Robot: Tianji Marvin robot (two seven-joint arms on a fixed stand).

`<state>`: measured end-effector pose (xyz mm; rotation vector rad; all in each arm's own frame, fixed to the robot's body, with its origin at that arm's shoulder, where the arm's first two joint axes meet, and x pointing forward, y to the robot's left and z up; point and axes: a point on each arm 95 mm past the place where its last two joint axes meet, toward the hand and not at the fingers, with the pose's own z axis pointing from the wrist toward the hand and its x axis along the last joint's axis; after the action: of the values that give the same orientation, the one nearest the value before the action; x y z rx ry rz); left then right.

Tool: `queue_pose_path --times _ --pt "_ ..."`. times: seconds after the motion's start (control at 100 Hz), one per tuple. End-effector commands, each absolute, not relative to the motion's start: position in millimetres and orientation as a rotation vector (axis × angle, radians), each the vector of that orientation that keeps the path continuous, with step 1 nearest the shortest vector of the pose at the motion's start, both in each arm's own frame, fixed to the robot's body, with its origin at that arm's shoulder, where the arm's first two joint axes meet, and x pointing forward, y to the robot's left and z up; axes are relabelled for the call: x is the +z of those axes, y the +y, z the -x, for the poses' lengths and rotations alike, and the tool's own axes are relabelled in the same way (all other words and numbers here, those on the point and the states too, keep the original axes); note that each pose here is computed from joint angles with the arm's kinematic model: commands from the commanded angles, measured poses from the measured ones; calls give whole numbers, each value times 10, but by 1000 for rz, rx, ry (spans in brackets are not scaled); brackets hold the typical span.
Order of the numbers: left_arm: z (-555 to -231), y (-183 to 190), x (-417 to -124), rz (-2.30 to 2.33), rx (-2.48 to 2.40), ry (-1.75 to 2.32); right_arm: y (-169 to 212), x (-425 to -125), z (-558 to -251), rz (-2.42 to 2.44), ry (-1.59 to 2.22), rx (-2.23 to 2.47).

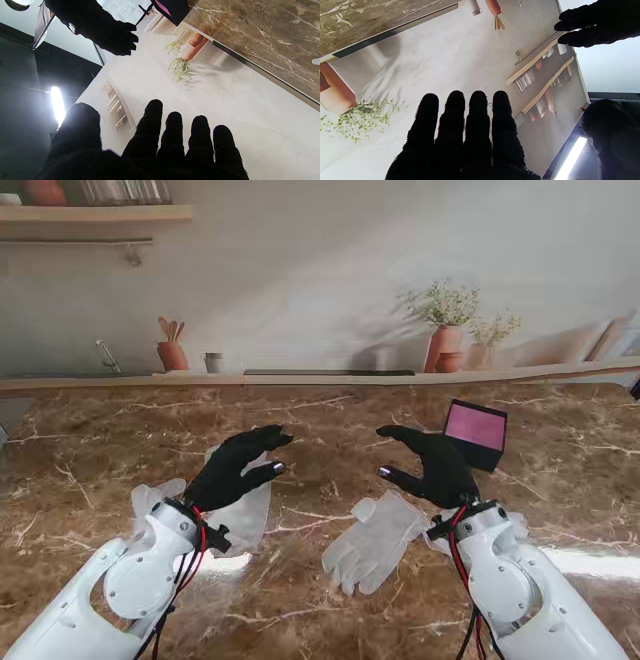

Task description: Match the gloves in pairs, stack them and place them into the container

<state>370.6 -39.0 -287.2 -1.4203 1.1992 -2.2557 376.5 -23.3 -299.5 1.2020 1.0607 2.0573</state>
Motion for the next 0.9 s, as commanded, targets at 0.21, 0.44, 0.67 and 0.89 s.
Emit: queue_pose_path --times 0.21,0.44,0.67,0.89 --pt "-3678 -386 -2918 1419 -2253 1212 -294 -3071 -3747 -1224 1091 1998" --pt "-3685 -368 -2925 1426 -2244 1239 -599 -2938 -3935 -1134 1123 1694" --pt "-3722 -342 -2928 1423 -2237 1257 -937 -2731 -4178 -1095 1352 1265" --pt "-3738 -356 -2940 1430 -2234 1253 -1167 -2832 -4575 -1158 1414 1024"
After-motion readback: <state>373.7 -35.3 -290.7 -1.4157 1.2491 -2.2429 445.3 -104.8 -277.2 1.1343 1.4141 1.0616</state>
